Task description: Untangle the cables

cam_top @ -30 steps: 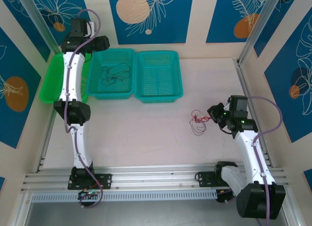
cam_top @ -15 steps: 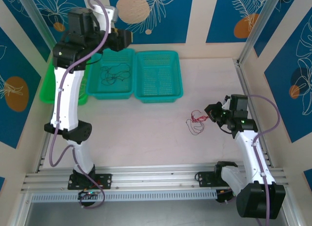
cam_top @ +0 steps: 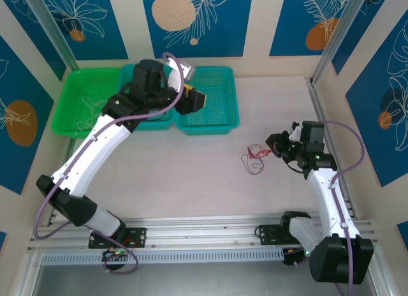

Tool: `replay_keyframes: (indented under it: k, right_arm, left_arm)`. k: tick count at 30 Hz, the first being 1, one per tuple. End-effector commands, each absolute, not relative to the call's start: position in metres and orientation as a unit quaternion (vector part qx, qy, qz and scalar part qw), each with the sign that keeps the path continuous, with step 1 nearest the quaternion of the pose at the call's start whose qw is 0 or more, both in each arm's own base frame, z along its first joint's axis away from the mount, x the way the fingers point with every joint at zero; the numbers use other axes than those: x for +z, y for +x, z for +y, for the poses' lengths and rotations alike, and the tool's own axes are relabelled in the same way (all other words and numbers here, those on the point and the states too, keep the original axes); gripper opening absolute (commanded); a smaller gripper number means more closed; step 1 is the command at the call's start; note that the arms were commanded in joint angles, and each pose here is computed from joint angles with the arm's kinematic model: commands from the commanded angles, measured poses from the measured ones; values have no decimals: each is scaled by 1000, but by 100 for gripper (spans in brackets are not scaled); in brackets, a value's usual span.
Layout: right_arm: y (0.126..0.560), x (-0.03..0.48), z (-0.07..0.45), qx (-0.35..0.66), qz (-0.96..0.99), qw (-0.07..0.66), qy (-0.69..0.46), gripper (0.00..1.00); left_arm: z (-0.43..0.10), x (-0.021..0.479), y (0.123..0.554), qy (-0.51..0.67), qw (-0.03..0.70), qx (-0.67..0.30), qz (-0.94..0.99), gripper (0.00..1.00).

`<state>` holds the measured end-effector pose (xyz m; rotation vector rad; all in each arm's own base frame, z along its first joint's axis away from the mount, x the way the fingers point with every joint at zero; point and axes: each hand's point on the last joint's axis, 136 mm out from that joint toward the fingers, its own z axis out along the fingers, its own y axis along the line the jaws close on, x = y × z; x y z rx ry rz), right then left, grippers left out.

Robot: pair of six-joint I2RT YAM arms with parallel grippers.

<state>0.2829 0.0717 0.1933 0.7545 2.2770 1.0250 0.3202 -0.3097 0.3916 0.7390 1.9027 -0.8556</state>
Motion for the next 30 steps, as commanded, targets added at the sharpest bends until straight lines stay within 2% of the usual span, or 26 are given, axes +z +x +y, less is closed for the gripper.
replay_keyframes:
  k: [1, 7, 10, 15, 20, 24, 26, 30]
  right_arm:
    - [284, 213, 84, 416, 833, 259, 258, 0]
    - [283, 232, 95, 457, 820, 246, 243, 0]
    - [281, 245, 101, 477, 814, 238, 232, 0]
    - [280, 261, 108, 500, 804, 231, 223, 0]
    - [276, 268, 110, 510, 799, 230, 220, 0]
    - [274, 272, 110, 512, 798, 233, 219, 0]
    - [273, 274, 109, 508, 798, 237, 220, 0]
    - [276, 272, 102, 495, 800, 244, 236, 0]
  left_arm:
    - [-345, 416, 283, 342, 483, -434, 679, 54]
    - [-388, 342, 231, 428, 485, -465, 605, 55]
    - [-401, 309, 222, 441, 486, -466, 593, 56]
    - [-417, 261, 239, 407, 460, -476, 630, 57]
    - [-434, 236, 254, 370, 433, -503, 650, 61]
    - [-443, 223, 259, 360, 417, -515, 657, 59]
    - [-446, 220, 258, 360, 410, -520, 657, 51]
    - [-443, 215, 255, 360, 403, -518, 663, 15]
